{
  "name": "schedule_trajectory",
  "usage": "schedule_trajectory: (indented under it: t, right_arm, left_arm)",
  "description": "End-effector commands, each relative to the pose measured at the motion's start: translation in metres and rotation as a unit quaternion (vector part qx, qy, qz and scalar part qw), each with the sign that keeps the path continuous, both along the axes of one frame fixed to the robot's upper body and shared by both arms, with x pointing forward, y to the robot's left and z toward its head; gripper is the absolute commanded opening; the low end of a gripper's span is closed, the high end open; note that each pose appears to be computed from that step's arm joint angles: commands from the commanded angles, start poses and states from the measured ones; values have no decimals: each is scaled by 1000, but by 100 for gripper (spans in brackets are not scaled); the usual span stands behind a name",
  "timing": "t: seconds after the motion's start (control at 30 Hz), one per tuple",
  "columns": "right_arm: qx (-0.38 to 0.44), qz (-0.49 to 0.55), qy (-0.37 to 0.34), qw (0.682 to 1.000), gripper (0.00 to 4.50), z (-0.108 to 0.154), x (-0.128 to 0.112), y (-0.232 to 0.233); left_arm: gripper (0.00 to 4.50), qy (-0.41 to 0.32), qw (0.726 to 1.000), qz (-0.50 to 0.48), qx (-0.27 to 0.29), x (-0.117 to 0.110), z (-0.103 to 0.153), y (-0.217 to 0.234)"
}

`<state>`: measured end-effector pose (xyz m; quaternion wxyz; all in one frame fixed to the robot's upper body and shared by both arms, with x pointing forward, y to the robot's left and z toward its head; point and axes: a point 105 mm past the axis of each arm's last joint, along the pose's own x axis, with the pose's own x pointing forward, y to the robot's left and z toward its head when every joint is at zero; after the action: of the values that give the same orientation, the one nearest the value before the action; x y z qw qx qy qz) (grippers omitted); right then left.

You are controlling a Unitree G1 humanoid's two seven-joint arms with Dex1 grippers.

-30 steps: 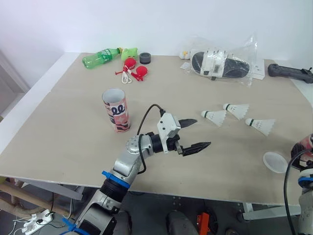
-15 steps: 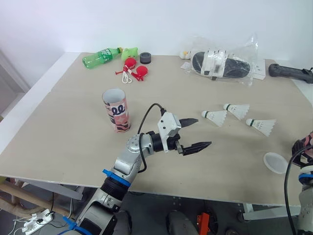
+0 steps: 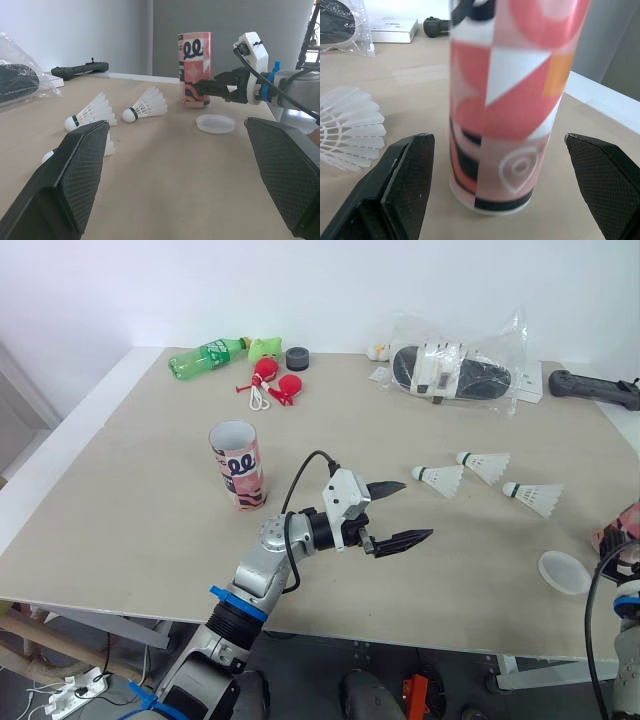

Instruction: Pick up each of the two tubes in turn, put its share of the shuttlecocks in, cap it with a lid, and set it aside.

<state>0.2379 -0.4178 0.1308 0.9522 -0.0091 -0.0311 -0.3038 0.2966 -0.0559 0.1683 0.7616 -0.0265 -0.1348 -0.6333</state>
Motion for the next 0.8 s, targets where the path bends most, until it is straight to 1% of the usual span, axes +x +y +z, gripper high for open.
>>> schedule_trajectory:
  t: [0.03,0.1,0.2,0.23,0.27,0.3,0.37,0.43,0.53,0.57,0.6,0.67,0.73,0.77,0.8]
  right_arm:
    - [-14,16,-28,999,447,17,-5,6]
    - [0,50,-41,998,447,20,-8,15]
    - [7,159,-64,985,447,39,-14,44]
    - [15,228,-61,972,447,49,-11,64]
    - [4,284,-48,958,447,58,-8,82]
    - [-1,344,-33,938,447,66,-4,103]
    - [-12,441,3,898,447,73,2,136]
    - [-19,514,30,857,447,80,6,165]
    - [-47,615,56,785,447,90,12,213]
    - [-55,638,61,766,447,92,14,224]
    - [-59,651,64,754,447,93,15,231]
    - [-67,695,65,713,447,98,17,253]
    - [-79,753,75,649,447,98,15,277]
    - [-83,767,80,632,447,97,14,283]
    - [-88,773,85,622,447,95,16,285]
  left_arm:
    - [450,-21,1000,-5,-16,-3,11,0]
    - [450,-22,1000,-3,-14,-3,10,2]
    - [450,-16,999,14,-25,-3,12,13]
    - [450,-13,999,29,-27,-4,11,22]
    - [450,-7,999,42,-26,-4,8,31]
    - [450,0,998,55,-22,-5,3,40]
    - [450,11,997,78,-13,-8,-3,54]
    - [450,19,995,100,-8,-10,-6,66]
    - [450,34,989,147,0,-14,-13,88]
    - [450,39,986,160,1,-16,-15,93]
    - [450,42,985,169,3,-16,-15,96]
    - [450,47,978,202,4,-20,-18,107]
    - [450,59,962,268,-4,-25,-22,124]
    - [450,63,955,290,-7,-26,-22,129]
    - [450,64,948,311,-13,-25,-21,135]
